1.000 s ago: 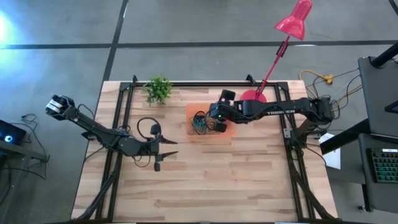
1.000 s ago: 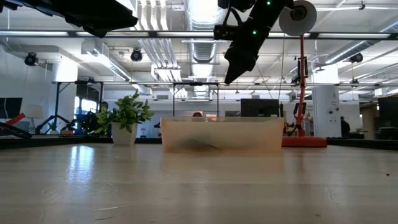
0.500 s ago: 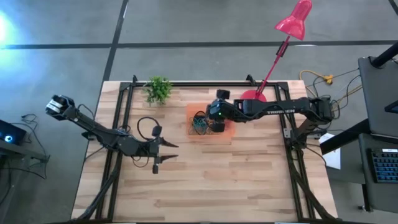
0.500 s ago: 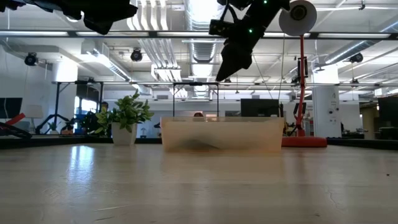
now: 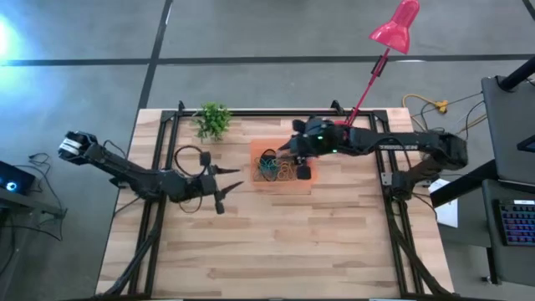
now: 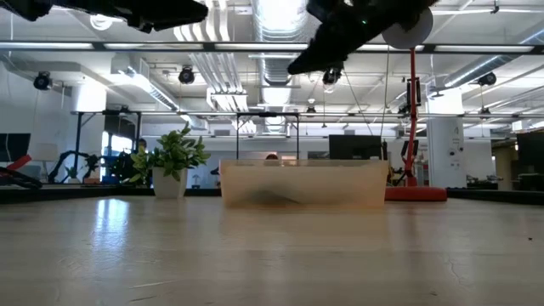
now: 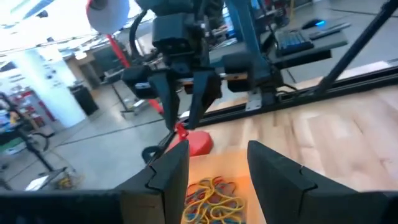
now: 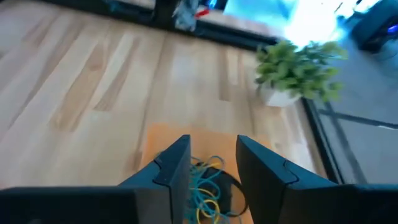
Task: Pick and place rubber bands into bin
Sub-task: Return to Home Position
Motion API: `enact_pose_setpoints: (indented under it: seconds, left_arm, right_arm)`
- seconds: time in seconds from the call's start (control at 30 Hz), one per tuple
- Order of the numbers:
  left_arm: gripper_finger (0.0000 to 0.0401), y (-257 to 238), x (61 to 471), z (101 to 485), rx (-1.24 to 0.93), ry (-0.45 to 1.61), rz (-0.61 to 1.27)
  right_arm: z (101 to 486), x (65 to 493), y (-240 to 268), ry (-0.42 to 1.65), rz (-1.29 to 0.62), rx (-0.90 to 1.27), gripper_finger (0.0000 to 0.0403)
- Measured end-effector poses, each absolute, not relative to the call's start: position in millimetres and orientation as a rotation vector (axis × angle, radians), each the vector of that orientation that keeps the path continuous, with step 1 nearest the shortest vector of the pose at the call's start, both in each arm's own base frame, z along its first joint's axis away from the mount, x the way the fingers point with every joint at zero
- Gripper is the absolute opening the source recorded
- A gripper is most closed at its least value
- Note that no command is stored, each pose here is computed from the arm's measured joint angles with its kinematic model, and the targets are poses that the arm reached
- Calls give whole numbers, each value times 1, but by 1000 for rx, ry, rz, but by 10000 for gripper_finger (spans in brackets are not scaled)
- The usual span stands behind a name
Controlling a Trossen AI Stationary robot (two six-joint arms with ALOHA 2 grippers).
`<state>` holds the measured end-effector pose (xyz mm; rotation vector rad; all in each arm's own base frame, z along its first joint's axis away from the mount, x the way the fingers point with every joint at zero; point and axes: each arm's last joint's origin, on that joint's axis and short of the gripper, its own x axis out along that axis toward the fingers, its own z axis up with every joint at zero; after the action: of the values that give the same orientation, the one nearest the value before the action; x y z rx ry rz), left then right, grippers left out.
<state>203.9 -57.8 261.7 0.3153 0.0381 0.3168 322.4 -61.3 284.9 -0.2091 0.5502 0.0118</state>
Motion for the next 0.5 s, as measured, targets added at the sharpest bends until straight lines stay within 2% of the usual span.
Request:
enact_pose_setpoints:
  seconds: [0.23,0.5]
  left_arm:
    - [148,-25,218,262,308,-18,119]
    - [148,1,212,248,296,20,192]
  right_arm:
    - [276,262,-59,309,-60,-184,122]
    - [271,195,-38,169,-56,-161,118]
